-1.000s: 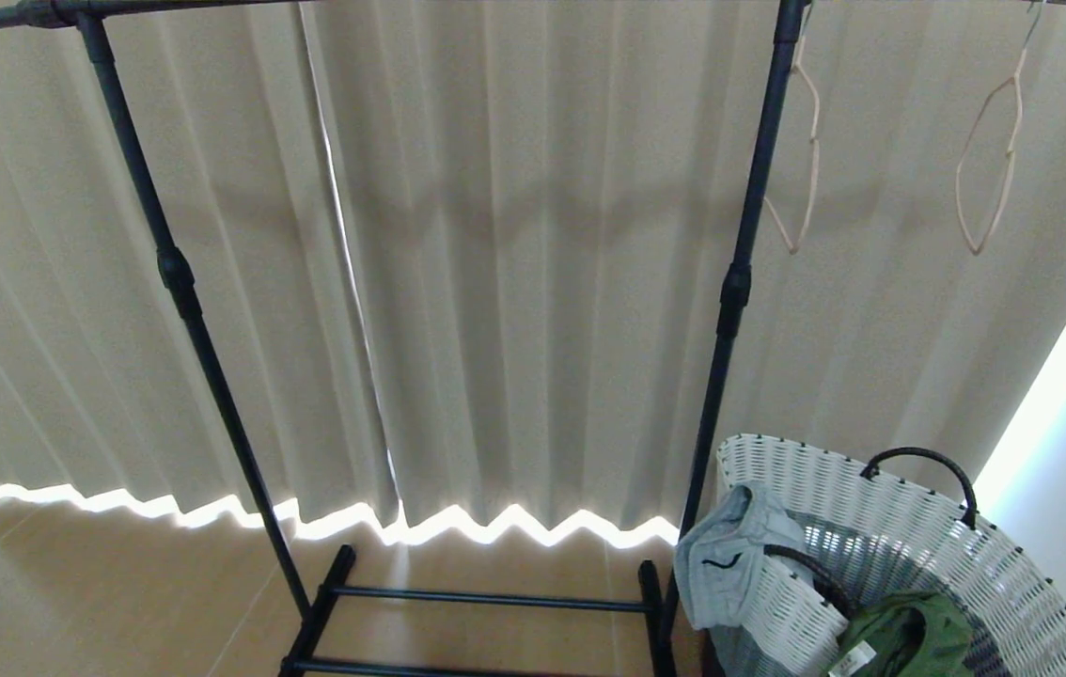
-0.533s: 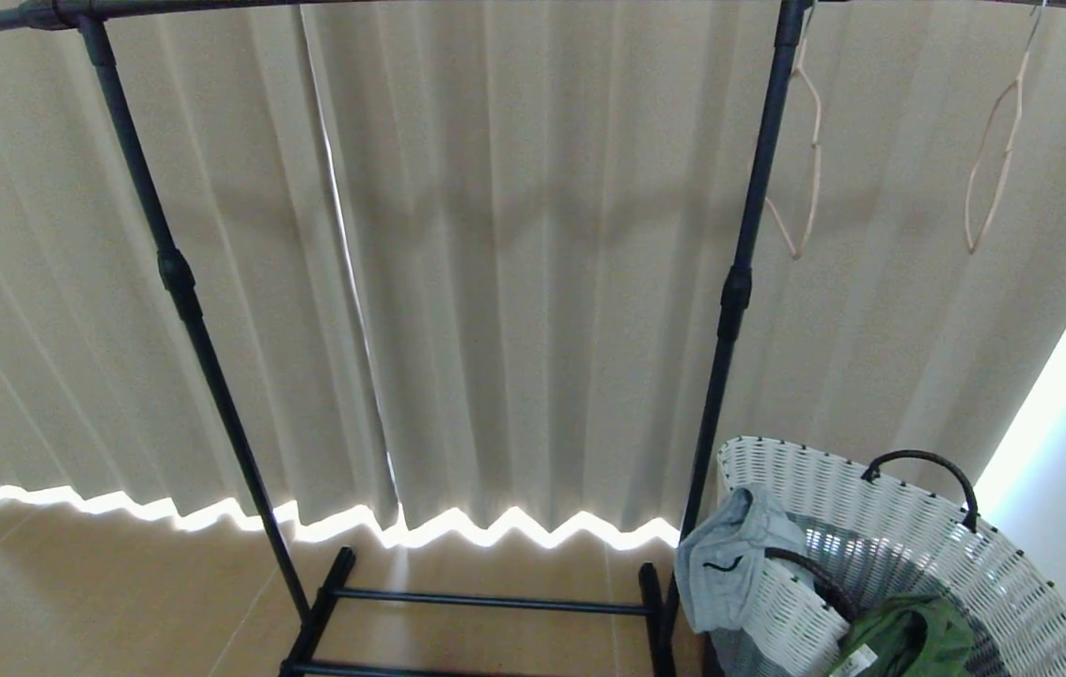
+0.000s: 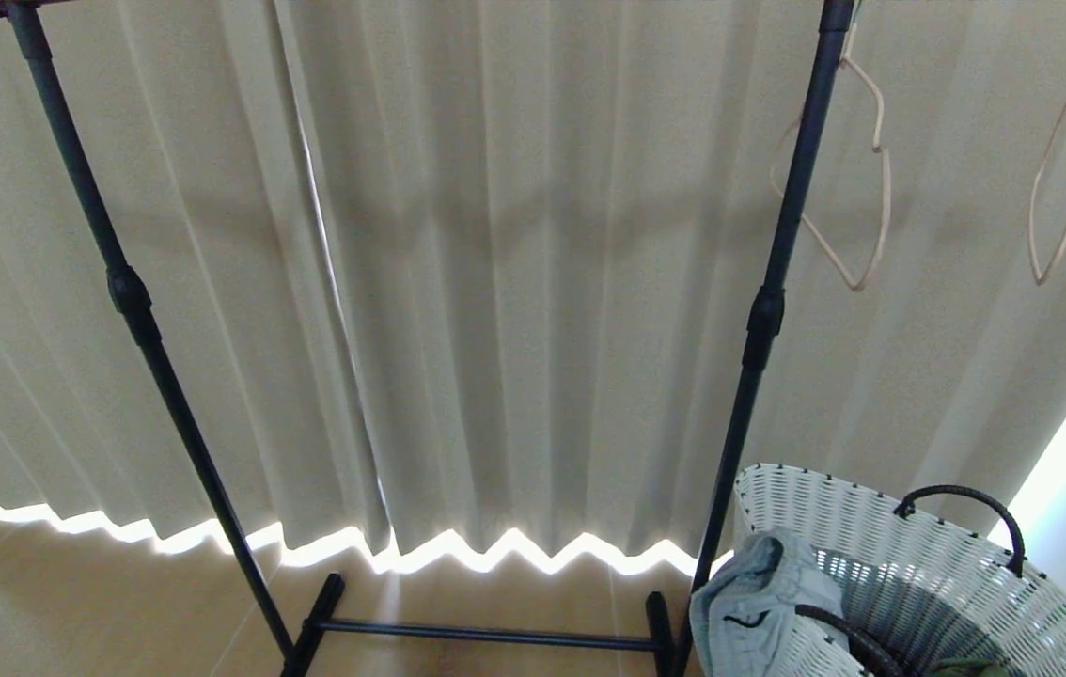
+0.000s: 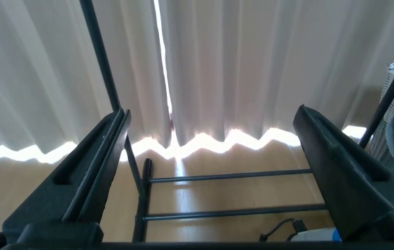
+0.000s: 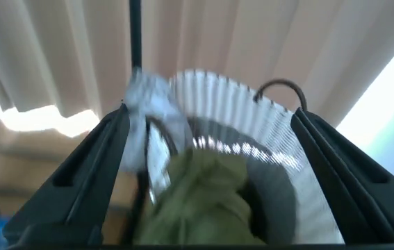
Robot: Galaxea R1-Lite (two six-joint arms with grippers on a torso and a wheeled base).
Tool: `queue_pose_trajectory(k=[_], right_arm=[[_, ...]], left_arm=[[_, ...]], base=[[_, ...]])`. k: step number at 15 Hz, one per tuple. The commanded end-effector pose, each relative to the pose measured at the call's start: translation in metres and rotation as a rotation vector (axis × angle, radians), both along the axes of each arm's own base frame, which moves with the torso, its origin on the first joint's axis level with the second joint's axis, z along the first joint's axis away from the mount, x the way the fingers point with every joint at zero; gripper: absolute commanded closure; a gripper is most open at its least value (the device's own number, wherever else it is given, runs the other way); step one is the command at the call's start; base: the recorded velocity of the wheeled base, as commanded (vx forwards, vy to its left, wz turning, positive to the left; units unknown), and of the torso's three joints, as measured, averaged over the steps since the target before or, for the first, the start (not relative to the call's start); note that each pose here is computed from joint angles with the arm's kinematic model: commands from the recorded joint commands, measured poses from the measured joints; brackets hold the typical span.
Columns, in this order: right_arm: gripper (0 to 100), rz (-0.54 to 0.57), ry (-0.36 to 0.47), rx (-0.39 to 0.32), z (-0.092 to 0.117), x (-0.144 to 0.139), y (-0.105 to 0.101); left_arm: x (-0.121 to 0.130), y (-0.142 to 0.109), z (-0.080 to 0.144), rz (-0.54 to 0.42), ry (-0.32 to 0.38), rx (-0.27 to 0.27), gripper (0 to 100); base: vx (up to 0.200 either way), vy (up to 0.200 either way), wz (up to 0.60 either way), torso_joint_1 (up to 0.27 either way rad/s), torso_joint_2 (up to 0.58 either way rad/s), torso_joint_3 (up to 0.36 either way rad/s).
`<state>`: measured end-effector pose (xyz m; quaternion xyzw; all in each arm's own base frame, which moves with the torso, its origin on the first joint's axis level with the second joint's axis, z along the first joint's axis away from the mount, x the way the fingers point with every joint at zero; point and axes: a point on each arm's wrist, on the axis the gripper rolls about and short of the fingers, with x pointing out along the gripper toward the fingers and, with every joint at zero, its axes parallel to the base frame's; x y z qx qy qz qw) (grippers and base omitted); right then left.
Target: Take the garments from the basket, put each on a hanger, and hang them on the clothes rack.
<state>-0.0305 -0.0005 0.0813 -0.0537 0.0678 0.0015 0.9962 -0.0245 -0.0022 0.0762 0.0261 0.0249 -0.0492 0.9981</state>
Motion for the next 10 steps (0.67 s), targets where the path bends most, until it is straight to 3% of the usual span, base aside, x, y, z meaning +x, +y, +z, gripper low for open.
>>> queue_pose_trajectory(k=[1, 2, 5, 6, 7, 8, 9, 10], right_arm=[[0, 0.013, 0.122, -0.051, 0.012, 0.004, 0.000], [0, 0.031, 0.277, -0.104, 0.018, 0.019, 0.000], [0, 0.082, 0.532, -0.208, 0.019, 0.046, 0.000], [0, 0.084, 0.556, -0.226, 0.020, 0.050, 0.000], [0, 0.079, 0.631, -0.297, 0.022, 0.068, -0.001], [0, 0.078, 0.638, -0.303, 0.022, 0.070, -0.001], [0, 0.060, 0.734, -0.356, 0.019, 0.092, -0.002], [0, 0.059, 0.782, -0.364, 0.016, 0.102, -0.002]], left_arm=[[0.000, 0.000, 0.000, -0.001, 0.001, 0.000, 0], [0.000, 0.000, 0.000, 0.002, 0.001, 0.000, 0], [0.000, 0.000, 0.000, 0.002, 0.000, 0.000, 0], [0.000, 0.000, 0.000, 0.002, 0.000, 0.000, 0], [0.000, 0.000, 0.000, 0.002, 0.000, -0.001, 0], [0.000, 0.000, 0.000, 0.002, 0.001, 0.000, 0], [0.000, 0.000, 0.000, 0.002, 0.001, 0.000, 0], [0.000, 0.000, 0.000, 0.002, 0.001, 0.000, 0]], base=[[0.000, 0.000, 0.00, 0.000, 0.00, 0.000], [0.000, 0.000, 0.00, 0.000, 0.00, 0.000], [0.000, 0.000, 0.00, 0.000, 0.00, 0.000], [0.000, 0.000, 0.00, 0.000, 0.00, 0.000], [0.000, 0.000, 0.00, 0.000, 0.00, 0.000], [0.000, 0.000, 0.00, 0.000, 0.00, 0.000], [0.000, 0.000, 0.00, 0.000, 0.00, 0.000], [0.000, 0.000, 0.00, 0.000, 0.00, 0.000]])
